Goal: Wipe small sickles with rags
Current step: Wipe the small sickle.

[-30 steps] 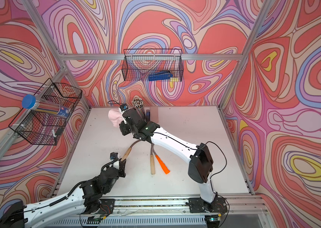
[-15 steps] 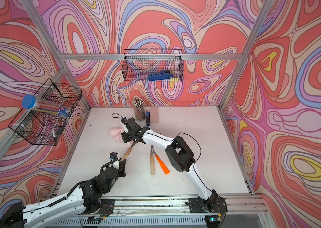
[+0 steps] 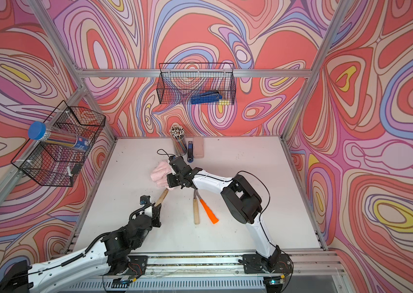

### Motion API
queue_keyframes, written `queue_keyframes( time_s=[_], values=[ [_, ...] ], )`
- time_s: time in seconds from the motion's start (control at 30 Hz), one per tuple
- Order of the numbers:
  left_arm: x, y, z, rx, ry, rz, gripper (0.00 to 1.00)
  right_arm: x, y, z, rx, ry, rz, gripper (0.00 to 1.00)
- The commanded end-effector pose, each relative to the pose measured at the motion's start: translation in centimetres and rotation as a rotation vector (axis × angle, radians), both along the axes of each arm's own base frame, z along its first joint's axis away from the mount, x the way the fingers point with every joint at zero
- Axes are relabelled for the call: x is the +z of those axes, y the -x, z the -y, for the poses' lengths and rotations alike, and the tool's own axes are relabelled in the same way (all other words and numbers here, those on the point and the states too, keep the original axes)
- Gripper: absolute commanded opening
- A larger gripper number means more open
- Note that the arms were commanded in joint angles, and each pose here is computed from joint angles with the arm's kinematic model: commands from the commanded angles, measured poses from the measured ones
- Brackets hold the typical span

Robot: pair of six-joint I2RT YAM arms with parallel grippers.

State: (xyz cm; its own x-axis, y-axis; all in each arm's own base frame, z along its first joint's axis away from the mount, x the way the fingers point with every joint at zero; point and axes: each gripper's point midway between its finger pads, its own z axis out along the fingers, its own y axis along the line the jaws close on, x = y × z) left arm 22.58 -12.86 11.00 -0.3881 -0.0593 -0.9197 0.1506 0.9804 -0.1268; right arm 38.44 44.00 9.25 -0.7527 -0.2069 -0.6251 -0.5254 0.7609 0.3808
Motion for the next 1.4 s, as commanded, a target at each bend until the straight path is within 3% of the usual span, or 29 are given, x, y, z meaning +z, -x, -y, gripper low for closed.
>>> queue_keyframes(
  time_s=[0.0,0.23,0.37,0.63,0.9,1.07,1.2,1.37],
  values=[
    [1.3,-0.5,-0.5,0.048,0.014,0.022,0.00,0.6,-0.2,-0.3,0.005,-0.014,0.021,0.00],
    [1.2,-0.5,-0.4,0.043,0.013,0.019,0.00,0.1,1.2,-3.2,0.089,0.002,0.005,0.00],
    [1.2,-0.5,-0.4,0.045,0.013,0.019,0.00,-1.6,0.9,-2.7,0.042,0.044,-0.027,0.00],
    [1.1,-0.4,-0.8,0.062,0.013,0.018,0.00,-6.6,-2.7,3.3,-0.191,0.252,-0.060,0.00],
    [1.2,-0.4,-0.9,0.071,0.015,0.020,0.00,-8.5,-6.3,10.3,-0.370,0.364,-0.085,0.00],
    [1.2,-0.4,-1.1,0.075,0.016,0.019,0.00,-8.1,-7.1,12.4,-0.429,0.427,-0.053,0.00],
    [1.3,-0.3,-1.1,0.073,0.020,0.021,0.00,-7.6,-7.5,12.1,-0.406,0.438,-0.030,0.00],
    [1.2,-0.4,-1.0,0.072,0.019,0.021,0.00,-7.4,-6.5,8.2,-0.261,0.362,-0.065,0.00]
  ],
)
